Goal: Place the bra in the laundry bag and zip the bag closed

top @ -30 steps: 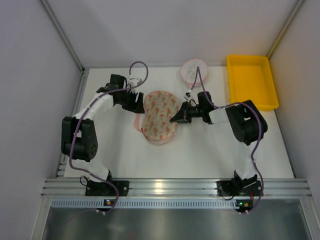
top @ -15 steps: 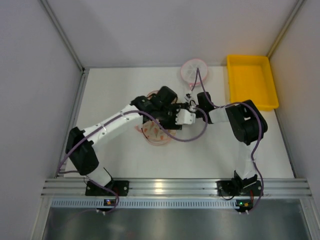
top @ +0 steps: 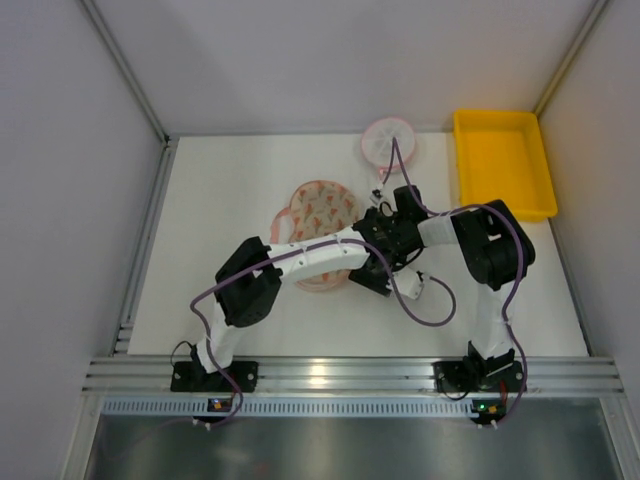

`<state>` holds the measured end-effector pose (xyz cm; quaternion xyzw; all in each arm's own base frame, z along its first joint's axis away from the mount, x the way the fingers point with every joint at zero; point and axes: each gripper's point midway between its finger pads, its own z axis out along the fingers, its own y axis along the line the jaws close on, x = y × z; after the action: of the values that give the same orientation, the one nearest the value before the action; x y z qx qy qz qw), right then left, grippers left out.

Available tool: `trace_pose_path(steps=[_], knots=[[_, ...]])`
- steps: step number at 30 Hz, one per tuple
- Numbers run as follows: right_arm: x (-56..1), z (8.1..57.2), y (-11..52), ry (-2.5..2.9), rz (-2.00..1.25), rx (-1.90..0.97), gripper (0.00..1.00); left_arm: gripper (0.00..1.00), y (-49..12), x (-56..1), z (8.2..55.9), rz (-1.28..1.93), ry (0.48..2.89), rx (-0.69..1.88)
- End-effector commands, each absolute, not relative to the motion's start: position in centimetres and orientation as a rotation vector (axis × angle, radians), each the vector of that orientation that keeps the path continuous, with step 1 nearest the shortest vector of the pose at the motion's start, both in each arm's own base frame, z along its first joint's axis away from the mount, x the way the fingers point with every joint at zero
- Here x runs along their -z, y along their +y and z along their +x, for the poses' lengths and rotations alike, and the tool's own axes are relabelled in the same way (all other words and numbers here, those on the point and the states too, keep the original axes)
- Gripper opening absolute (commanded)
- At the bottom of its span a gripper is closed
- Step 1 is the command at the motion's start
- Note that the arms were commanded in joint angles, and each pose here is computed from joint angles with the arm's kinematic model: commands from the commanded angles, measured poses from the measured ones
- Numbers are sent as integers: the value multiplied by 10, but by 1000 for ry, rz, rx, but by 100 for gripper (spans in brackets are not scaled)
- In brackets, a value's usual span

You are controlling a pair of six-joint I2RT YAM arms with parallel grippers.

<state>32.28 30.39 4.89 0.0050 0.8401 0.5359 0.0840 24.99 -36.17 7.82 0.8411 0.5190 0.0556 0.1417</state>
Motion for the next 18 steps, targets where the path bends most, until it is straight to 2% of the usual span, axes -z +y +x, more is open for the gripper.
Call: trace_pose_path(steps=[1,18], knots=[[-69,329,311,2443,-81,-1578,0,61,-347,-86,260,2505,1487,-302],[-73,325,319,2453,-126,-1555,0,58,-337,-51,265,2583,1560,-395]])
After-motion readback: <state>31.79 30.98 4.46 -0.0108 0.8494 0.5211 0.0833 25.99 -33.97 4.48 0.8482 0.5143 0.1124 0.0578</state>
